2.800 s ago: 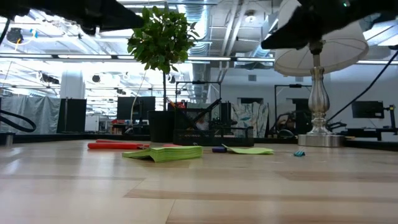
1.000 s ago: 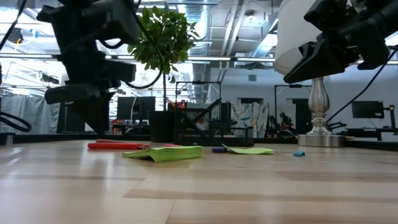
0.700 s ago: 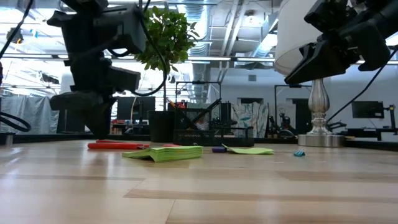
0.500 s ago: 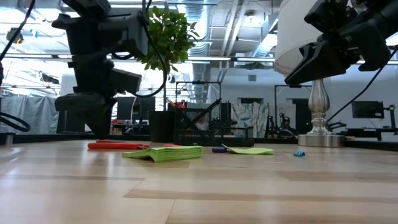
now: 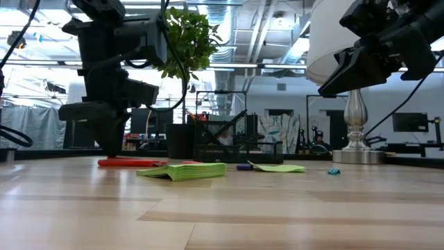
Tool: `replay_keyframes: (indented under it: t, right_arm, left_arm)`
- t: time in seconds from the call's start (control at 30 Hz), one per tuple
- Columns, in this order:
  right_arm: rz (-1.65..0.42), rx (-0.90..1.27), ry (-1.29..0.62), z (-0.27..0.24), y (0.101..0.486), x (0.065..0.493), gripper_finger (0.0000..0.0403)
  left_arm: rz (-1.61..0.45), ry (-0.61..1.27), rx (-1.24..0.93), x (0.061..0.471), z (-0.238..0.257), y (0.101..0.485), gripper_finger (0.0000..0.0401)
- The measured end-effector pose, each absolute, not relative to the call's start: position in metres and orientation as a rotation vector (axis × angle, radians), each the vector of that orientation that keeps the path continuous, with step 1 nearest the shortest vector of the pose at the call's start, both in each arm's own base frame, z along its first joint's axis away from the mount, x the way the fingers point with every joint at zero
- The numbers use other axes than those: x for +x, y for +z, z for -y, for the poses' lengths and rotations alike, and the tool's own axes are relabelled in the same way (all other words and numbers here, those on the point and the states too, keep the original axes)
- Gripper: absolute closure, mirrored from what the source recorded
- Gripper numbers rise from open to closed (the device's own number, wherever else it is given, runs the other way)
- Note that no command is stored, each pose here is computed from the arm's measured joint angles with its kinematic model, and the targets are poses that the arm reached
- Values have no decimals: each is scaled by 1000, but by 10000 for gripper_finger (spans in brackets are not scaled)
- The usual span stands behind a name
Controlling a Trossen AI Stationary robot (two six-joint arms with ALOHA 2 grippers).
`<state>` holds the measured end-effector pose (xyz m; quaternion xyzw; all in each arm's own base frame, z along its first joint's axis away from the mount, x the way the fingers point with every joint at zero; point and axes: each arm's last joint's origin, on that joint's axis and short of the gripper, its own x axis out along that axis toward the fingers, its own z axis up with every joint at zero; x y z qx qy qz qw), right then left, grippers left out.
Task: Pick and place office supplies into organizer
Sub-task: Put the red scissors into the desk organizer
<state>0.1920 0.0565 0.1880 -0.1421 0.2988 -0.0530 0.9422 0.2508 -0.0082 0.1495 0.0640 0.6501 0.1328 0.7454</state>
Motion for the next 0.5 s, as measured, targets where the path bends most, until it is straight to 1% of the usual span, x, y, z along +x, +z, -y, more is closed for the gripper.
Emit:
replay_keyframes:
  t: [0.33,0.5]
  right_arm:
    - [-609,-290,-108,-56,188,192,336]
    - [-609,-290,-108,-56,188,192,336]
  left_arm:
    - [-1412,308,126,252,0,148,282]
    - [-1415,293,152,252,-1,148,282]
